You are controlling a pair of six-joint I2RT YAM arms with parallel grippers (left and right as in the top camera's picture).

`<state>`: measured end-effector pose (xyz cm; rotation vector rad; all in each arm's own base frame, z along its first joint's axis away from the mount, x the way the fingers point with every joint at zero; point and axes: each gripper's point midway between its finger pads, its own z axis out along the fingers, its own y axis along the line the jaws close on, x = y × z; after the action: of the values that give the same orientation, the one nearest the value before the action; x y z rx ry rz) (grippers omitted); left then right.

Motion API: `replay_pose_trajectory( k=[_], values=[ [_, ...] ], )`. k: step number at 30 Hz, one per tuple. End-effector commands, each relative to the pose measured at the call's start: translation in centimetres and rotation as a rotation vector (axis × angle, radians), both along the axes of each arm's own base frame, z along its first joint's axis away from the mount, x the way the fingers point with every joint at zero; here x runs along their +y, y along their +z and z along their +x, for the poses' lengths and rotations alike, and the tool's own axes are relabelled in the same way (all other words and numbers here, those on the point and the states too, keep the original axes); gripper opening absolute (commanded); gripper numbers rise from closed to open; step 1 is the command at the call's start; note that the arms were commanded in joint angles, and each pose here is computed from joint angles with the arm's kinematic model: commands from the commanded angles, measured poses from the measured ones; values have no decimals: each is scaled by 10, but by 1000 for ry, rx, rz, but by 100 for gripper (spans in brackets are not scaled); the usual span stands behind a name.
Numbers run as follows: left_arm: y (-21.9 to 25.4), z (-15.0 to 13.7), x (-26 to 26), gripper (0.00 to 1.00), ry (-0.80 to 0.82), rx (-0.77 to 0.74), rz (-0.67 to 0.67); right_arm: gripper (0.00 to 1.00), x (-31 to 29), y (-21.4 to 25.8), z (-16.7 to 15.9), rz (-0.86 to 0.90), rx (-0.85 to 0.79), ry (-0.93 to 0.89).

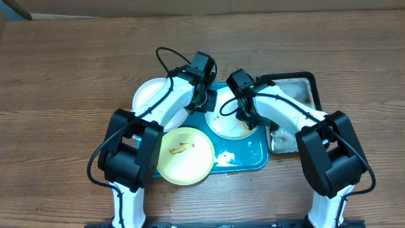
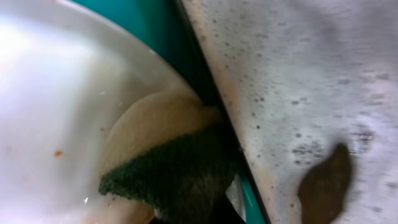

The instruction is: Clean dirty plates on tray and stack at the side

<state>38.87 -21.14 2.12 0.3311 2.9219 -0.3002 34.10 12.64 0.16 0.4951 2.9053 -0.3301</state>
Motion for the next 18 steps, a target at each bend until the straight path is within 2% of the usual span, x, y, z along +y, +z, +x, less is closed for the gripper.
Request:
replay_pose_trajectory(
  k=[1, 14, 18],
  values=[
    [13, 9, -4, 4, 13, -37, -15, 4, -75, -49, -48, -297, 185, -82],
    [14, 10, -4, 4, 13, -40, -16, 4, -81, -52, -45, -270, 193, -104],
    [14, 11, -4, 4, 13, -42, -17, 4, -49, -67, -38, -89, 234, 43]
  ],
)
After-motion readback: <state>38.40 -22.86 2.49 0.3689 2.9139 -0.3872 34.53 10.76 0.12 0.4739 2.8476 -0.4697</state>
